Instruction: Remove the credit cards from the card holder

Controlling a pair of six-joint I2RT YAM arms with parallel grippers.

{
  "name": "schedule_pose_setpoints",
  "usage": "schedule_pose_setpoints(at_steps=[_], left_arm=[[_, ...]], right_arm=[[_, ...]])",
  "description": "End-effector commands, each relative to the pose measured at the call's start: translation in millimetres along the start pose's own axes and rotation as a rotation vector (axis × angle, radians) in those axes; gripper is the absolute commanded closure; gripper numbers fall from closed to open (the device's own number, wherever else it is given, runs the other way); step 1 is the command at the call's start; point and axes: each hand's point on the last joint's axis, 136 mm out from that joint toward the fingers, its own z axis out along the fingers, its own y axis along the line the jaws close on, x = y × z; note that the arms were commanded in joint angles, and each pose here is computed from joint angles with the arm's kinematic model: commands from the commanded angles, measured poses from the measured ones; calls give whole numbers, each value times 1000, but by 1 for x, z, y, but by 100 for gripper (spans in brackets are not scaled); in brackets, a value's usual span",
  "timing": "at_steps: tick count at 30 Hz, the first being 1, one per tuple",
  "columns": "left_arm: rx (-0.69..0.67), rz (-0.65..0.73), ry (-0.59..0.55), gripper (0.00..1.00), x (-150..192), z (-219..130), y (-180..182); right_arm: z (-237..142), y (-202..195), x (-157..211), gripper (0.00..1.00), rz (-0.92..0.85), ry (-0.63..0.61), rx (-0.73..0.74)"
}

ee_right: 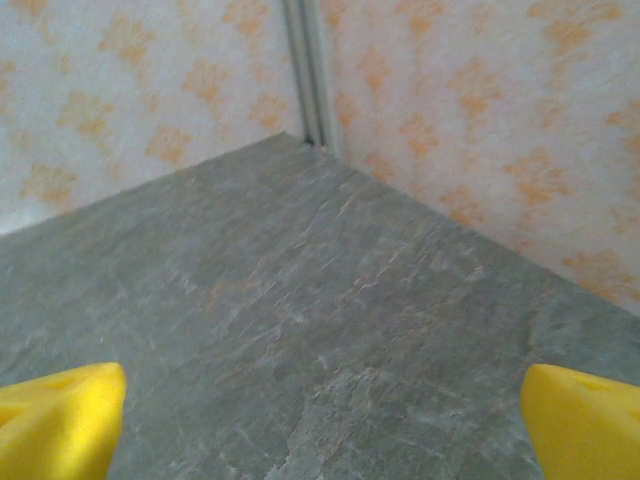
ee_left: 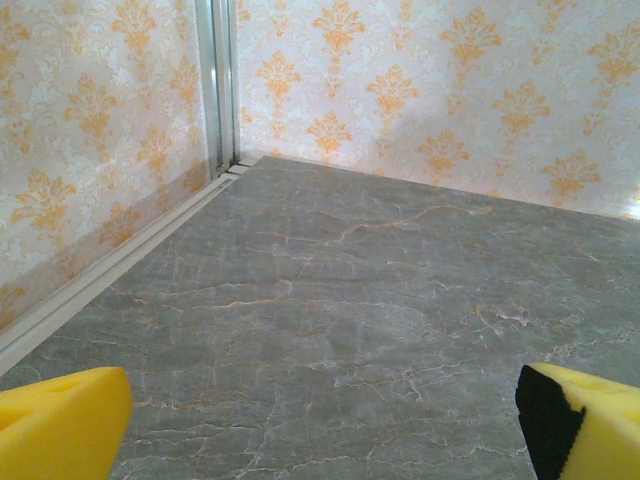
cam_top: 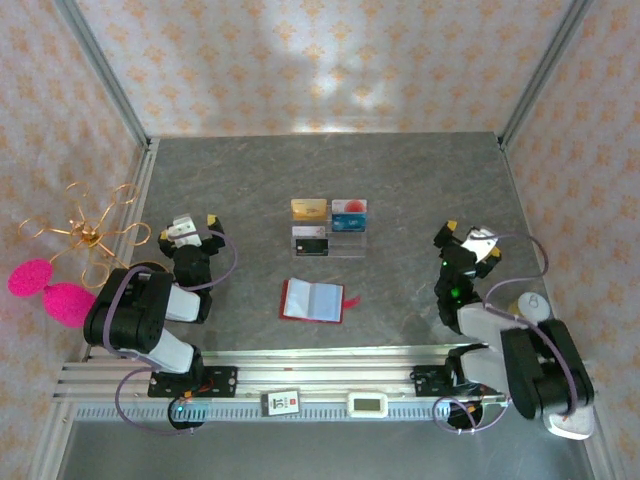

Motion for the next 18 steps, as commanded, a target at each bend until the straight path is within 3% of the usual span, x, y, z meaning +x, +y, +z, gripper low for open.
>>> schedule_pose_setpoints(at_steps=[1,7,18], left_arm=[[-5,-21,-48,1,-12,1,-1],[-4,-20,-44,1,-11,1,-1],[-4,-21,-44,1,-11,1,-1]], right_arm=[[9,21,-21,0,38,-102,-146],[32,36,6,0,-6,-16,-202],[31,36,5,0,-1,-28,-217]])
